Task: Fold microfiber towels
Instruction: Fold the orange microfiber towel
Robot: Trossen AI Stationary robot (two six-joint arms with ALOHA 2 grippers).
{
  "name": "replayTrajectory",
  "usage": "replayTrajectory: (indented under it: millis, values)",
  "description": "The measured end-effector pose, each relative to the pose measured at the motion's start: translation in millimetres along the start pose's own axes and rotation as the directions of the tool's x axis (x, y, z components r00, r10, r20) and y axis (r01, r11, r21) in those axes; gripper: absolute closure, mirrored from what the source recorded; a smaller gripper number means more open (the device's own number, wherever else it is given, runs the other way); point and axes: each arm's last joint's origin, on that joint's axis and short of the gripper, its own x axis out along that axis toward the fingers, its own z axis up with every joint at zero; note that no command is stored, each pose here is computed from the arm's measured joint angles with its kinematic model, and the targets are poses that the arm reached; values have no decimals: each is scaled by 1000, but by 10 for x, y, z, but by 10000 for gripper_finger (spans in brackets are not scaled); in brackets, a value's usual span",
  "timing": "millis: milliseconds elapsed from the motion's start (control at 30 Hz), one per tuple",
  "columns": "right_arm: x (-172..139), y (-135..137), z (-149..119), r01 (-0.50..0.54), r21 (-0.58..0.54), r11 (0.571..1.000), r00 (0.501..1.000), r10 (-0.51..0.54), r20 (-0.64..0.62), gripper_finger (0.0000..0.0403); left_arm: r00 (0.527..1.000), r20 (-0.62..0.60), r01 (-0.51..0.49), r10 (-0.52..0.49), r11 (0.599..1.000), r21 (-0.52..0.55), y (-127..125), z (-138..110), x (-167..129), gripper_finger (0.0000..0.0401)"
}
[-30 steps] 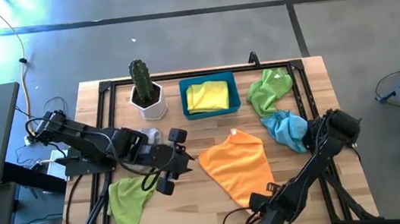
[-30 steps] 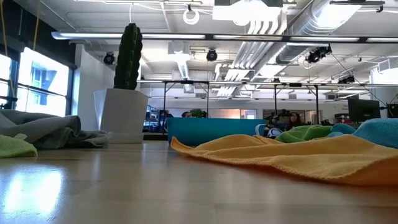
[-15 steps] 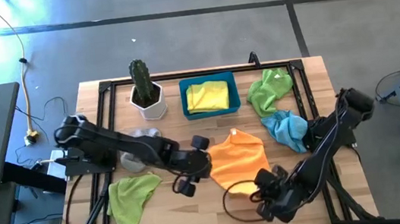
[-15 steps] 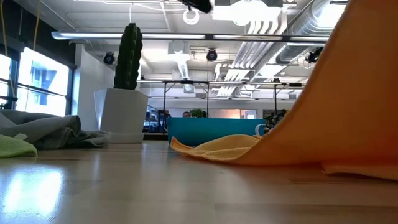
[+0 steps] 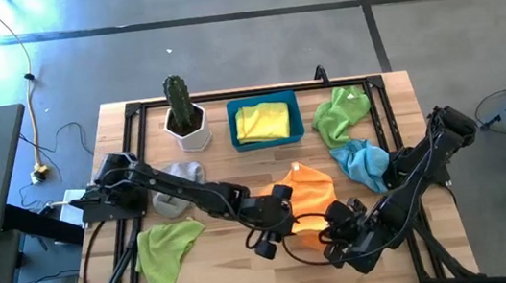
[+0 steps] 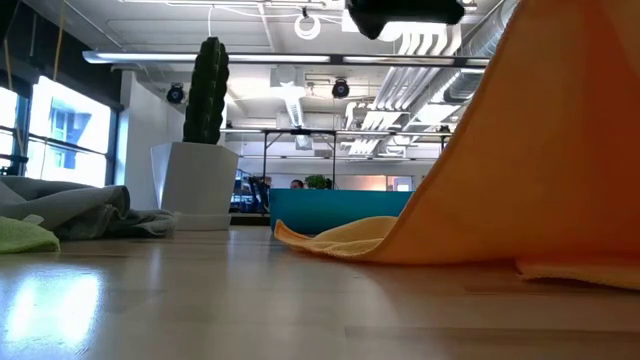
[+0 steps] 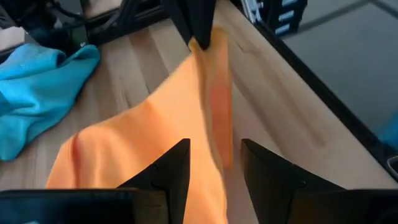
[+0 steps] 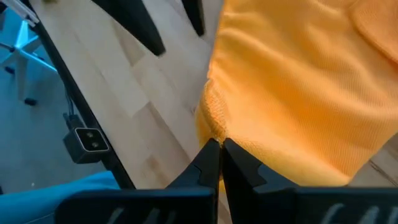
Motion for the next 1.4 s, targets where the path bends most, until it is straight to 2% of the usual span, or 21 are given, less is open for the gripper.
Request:
replayTrajectory:
  millis: [133, 300, 633, 833, 1067, 1133, 1400]
  values:
    - [-23, 2, 15, -1, 0, 1000, 1000, 1, 18, 403, 998, 59, -1, 3, 1000, -30, -5, 12, 114, 270]
    - [-159, 50, 102, -3, -21, 1000, 997, 4, 76, 403, 993, 108, 46, -36, 995, -92, -20, 8, 217, 270]
    - [-518, 178, 310, -42, -98, 994, 992, 53, 112, 403, 998, 61, 29, -22, 992, -119, -13, -50, 249, 270]
    - [-778, 247, 413, -77, -134, 988, 982, 98, 160, 403, 998, -55, -17, 12, 996, -92, -14, -157, 249, 270]
    - [-1004, 276, 411, -94, -152, 984, 969, 126, 214, 403, 979, -189, -94, 74, 991, -97, -11, -301, 281, 273]
    - [-1046, 287, 403, -101, -154, 983, 962, 135, 236, 403, 964, -254, -107, 81, 990, -91, -21, -383, 299, 281]
    - [-1079, 288, 334, -101, -155, 983, 956, 139, 259, 403, 928, -368, -125, 64, 981, -147, -64, -615, 494, 330]
